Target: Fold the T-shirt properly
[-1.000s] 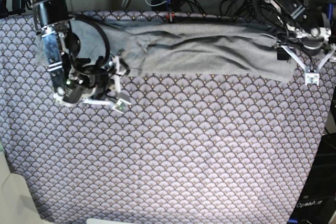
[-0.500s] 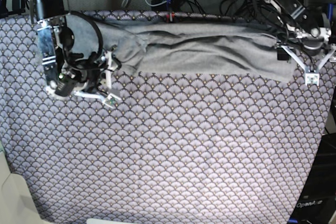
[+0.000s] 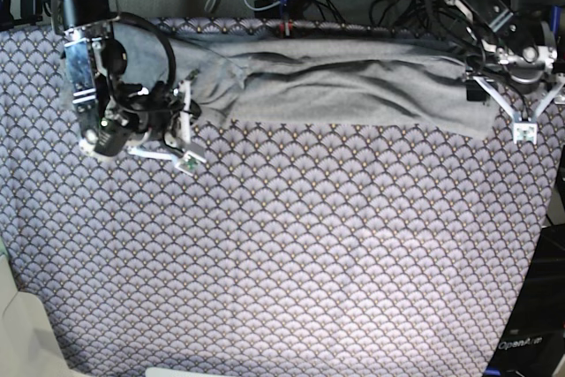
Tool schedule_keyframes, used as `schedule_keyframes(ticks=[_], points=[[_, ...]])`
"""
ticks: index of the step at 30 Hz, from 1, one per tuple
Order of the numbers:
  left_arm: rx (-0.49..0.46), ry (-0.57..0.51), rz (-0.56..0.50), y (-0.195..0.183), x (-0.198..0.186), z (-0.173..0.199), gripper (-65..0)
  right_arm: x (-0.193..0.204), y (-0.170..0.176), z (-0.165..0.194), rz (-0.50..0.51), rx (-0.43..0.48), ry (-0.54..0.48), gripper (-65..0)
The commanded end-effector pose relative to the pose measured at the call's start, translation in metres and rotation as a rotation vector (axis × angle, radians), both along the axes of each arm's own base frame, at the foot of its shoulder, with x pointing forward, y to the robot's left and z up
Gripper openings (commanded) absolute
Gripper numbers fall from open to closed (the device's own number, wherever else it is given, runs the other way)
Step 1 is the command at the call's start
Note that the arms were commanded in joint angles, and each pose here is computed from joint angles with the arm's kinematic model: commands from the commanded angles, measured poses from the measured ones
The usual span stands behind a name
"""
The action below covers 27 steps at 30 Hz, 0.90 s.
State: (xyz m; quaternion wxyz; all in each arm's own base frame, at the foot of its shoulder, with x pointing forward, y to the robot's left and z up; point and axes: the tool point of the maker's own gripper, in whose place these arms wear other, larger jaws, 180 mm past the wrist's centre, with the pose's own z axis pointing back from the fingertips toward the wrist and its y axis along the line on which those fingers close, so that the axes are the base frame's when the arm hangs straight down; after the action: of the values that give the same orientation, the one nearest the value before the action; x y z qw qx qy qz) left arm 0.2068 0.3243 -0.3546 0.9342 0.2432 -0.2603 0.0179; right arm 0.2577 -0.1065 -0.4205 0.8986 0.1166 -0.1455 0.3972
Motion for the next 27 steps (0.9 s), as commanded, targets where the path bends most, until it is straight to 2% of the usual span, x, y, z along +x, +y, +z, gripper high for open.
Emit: schedule_keyframes(ticks=[1, 10, 14, 17, 22, 27], points=[[0.021, -0.033, -0.001, 0.004, 0.006, 0.010, 0.0, 0.009, -0.001, 0.010, 0.003, 0.001, -0.039, -65.0], [0.022, -0.034, -0.001, 0.004, 0.006, 0.010, 0.0, -0.001, 0.017, 0.057, 0.079, 0.001, -0.193, -65.0], [0.024, -0.036, -0.001, 0.004, 0.006, 0.011, 0.0, -0.016, 0.017, 0.059, 0.096, -0.019, -0.185, -65.0], [0.025, -0.039, -0.003, 0.004, 0.006, 0.012, 0.0, -0.022, 0.008, 0.053, 0.064, -0.024, -0.164, -65.0], [0.025, -0.040, -0.005, 0.003, 0.007, 0.012, 0.0, -0.012, -0.014, 0.058, -0.016, -0.040, -0.185, -65.0], [0.025, -0.042, -0.005, 0.003, 0.007, 0.012, 0.0, -0.001, -0.017, 0.066, -0.026, -0.043, -0.214, -65.0]])
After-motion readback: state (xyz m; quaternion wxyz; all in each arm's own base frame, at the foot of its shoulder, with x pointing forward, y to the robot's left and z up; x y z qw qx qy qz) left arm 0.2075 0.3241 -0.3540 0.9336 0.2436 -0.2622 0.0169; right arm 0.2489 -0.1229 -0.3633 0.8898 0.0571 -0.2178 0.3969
